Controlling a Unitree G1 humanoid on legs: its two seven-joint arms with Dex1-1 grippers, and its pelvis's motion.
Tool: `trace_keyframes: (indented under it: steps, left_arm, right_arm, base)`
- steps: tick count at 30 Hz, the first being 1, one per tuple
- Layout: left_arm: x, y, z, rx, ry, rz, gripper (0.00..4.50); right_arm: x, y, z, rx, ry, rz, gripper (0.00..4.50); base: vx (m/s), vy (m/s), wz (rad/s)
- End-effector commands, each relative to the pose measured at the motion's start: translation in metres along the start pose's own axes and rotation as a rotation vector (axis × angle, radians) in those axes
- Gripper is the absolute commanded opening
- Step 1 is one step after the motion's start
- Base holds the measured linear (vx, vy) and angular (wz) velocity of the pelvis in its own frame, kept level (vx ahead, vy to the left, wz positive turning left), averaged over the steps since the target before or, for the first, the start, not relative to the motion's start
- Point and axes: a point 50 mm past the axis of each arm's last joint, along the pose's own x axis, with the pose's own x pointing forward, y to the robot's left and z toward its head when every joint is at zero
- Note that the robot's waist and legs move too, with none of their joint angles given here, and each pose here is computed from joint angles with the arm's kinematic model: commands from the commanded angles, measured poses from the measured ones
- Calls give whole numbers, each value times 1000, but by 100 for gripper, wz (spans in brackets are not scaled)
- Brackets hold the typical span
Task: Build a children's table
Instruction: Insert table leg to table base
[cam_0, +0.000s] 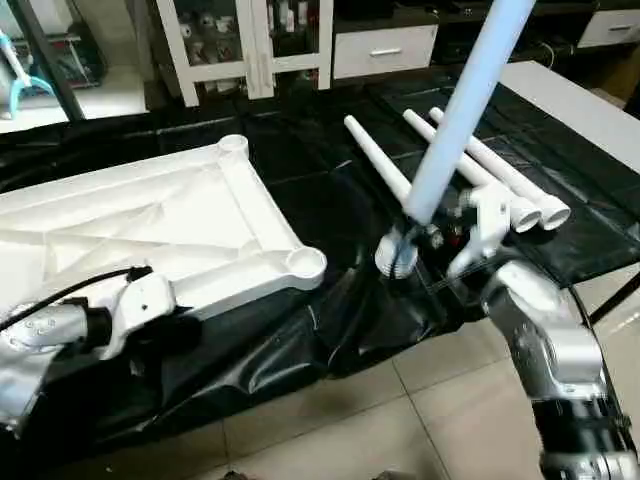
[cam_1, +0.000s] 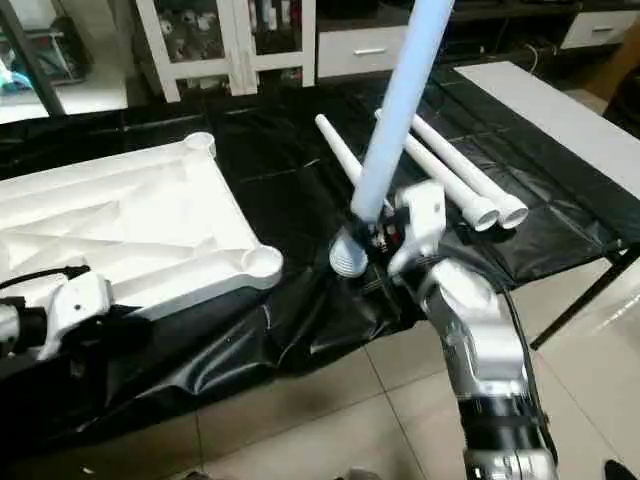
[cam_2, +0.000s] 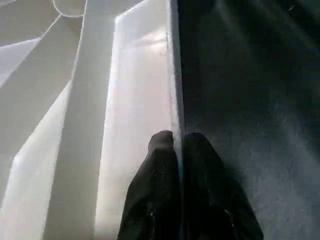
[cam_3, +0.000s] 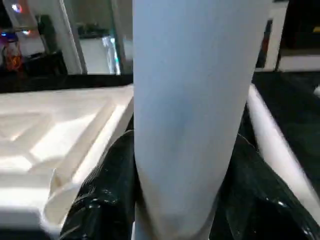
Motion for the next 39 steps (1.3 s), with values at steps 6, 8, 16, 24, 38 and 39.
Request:
trace_keyframes:
  steps: [6,8,16,24,38,39]
  left_arm:
    - [-4,16,53,91,-265,60,75]
    - [-6,18,58,99,-272,68,108]
    - [-6,31,86,-128,-516,308,151]
    - [18,12,101,-649,-612,584,194]
    - [34,-25,97,-636,-415,962,194]
    - [35,-29,100,-621,-427,922,194]
  right_arm:
    - [2,-13,25,-64,-146,-76,184]
    - [-1,-15,25,-31,-147,-81,184]
    - [-6,-6,22,43,-132,-32,184]
    - [-29,-2,28,30,-143,-86,184]
    - [-46,6,17,-53,-43,-162,184]
    - [-45,7,17,-57,-41,-153,184]
  base:
    - [0,0,0]
    - [0,0,0]
    - [0,0,0]
    - [0,0,0]
    - [0,0,0]
    - [0,0,0]
